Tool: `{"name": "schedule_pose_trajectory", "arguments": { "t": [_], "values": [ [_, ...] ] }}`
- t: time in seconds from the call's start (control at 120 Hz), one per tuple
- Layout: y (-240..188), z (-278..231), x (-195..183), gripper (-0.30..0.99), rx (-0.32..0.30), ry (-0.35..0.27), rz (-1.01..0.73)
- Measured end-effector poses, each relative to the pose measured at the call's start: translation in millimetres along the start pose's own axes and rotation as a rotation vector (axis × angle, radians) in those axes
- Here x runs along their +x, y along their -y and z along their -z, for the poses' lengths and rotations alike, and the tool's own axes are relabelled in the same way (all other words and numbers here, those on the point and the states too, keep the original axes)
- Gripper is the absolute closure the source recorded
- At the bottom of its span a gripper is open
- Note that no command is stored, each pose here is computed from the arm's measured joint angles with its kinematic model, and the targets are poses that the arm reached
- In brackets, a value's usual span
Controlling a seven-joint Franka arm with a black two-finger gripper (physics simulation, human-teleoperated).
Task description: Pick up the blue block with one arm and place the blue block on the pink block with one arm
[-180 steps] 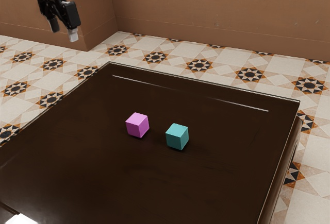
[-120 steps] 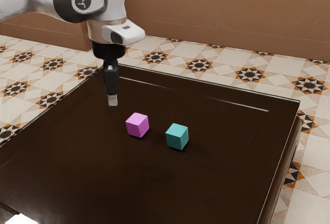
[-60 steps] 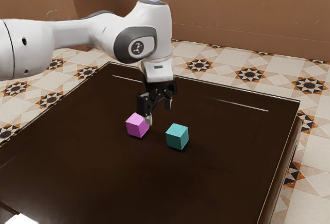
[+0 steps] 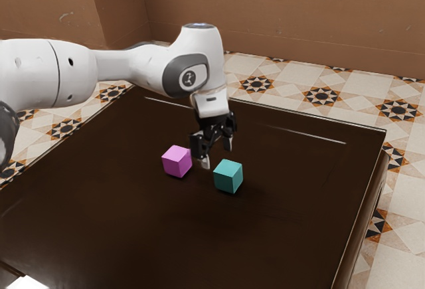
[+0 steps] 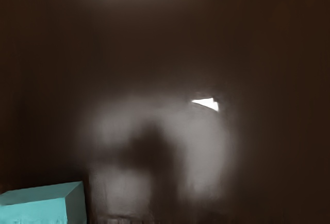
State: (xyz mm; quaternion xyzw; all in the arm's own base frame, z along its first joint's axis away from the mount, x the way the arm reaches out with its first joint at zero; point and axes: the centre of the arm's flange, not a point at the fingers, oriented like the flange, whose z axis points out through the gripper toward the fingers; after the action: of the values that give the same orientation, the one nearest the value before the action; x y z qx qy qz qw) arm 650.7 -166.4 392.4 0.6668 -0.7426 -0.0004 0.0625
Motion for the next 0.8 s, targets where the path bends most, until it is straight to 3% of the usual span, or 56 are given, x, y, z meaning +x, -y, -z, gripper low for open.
{"name": "schedule_pose_trajectory", "arguments": {
  "t": [0.367,0.533,0.8],
  "values": [
    [41,-49,-29,0.00,-0.013,-0.020,0.033],
    [61,-39,-38,0.00,0.035,-0.022,0.038],
    [70,-68,-41,0.00,0.008,-0.008,0.036]
  ]
}}
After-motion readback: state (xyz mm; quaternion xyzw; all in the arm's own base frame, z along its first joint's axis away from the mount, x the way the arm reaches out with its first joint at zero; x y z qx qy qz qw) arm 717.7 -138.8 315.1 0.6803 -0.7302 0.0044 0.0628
